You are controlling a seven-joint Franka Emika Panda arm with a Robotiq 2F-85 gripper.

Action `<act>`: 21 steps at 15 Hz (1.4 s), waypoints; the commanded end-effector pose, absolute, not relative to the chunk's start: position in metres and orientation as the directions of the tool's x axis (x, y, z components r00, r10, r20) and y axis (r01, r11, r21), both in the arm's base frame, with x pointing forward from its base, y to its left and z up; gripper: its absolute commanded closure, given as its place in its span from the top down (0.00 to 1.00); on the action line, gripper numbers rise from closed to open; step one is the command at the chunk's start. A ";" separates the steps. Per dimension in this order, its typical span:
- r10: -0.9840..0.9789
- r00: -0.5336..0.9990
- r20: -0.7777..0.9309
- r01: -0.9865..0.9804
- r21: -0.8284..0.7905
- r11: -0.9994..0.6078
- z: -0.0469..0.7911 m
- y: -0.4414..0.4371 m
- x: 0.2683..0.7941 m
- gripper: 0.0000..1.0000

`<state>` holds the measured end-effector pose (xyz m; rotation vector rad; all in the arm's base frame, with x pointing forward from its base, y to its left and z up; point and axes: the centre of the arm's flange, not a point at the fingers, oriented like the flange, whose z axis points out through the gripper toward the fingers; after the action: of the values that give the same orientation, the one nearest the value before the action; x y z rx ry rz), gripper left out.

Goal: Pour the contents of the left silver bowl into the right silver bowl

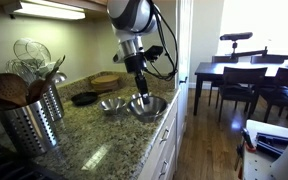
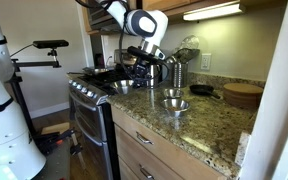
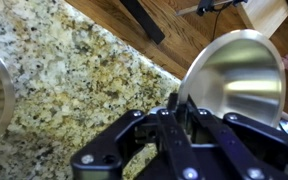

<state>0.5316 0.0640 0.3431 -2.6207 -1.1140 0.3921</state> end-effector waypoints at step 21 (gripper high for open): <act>0.623 0.766 -0.156 0.640 0.104 -0.761 0.313 0.078 0.576 0.08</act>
<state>0.5641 0.0861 0.3176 -3.0377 -1.1712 0.2121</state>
